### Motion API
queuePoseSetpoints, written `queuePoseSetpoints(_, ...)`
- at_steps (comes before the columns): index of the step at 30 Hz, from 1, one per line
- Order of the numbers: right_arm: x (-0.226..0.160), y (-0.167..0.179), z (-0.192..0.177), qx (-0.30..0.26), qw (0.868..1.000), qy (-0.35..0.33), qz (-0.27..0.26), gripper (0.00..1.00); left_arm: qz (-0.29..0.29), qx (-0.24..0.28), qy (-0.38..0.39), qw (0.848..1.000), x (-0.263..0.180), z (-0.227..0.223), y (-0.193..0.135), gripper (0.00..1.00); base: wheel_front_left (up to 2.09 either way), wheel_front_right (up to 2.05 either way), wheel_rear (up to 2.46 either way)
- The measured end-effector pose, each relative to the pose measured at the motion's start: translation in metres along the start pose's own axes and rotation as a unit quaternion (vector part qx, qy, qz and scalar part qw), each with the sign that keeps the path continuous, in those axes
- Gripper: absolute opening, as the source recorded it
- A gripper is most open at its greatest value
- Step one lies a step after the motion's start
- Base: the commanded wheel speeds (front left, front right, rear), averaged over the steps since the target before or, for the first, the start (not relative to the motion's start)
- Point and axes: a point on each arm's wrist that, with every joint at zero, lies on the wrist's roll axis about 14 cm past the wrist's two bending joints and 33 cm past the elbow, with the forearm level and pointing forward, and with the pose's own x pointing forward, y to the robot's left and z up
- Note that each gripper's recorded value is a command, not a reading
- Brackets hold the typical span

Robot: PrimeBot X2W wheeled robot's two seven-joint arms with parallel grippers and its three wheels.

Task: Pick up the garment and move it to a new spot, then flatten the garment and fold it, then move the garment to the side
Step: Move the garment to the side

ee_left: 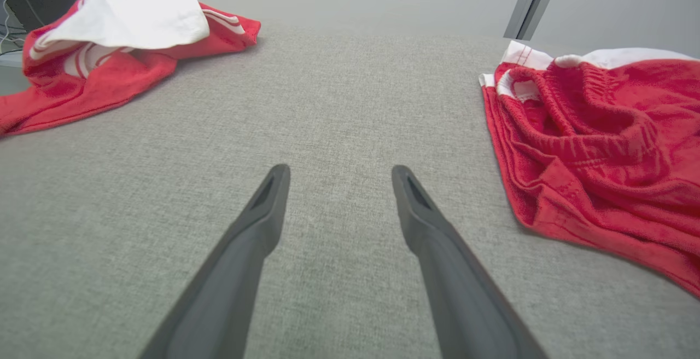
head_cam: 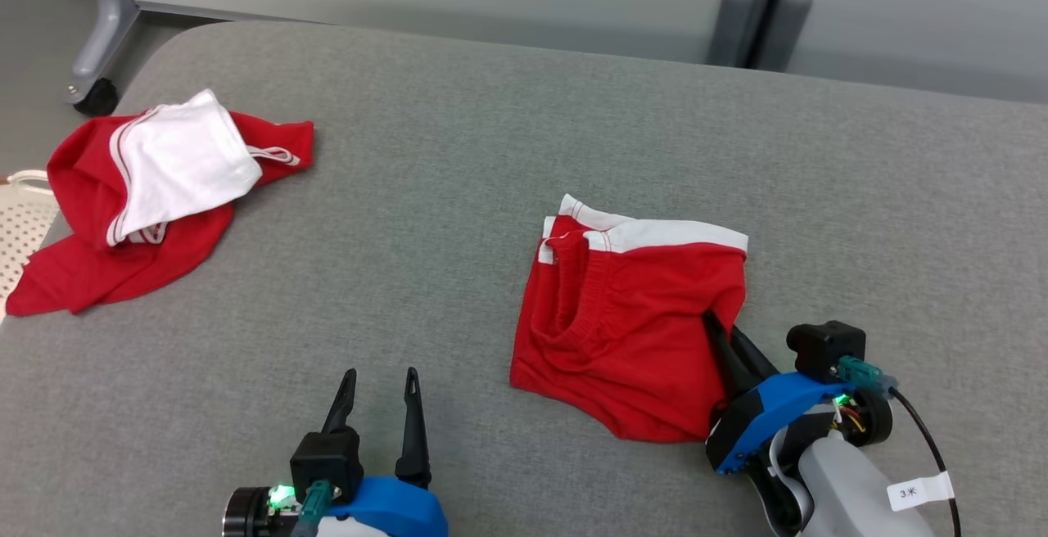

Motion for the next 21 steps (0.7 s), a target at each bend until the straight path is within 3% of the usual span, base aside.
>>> queuePoseSetpoints(3, -0.006, -0.011, 0.012, -0.001, 1.0, -0.02, -0.015, 0.0, -0.026, 0.003, 0.001, 1.0, 0.005, 0.0, -0.015, 1.0, 0.0, 0.0, 0.0)
queuePoseSetpoints(9, -0.035, -0.055, 0.033, -0.001, 0.995, -0.059, -0.076, 0.0, -0.125, 0.018, -0.007, 0.992, 0.025, 0.008, -0.077, 1.0, 0.0, 0.0, 0.0)
queuePoseSetpoints(15, -0.084, -0.103, 0.032, 0.009, 0.986, -0.07, -0.154, 0.0, -0.231, 0.029, 0.003, 0.973, 0.036, 0.001, -0.149, 1.0, 0.0, 0.0, 0.0)
queuePoseSetpoints(21, -0.141, -0.139, 0.03, 0.024, 0.969, -0.084, -0.23, 0.0, -0.328, 0.039, 0.013, 0.944, 0.028, -0.007, -0.217, 1.0, 0.0, 0.0, 0.0)
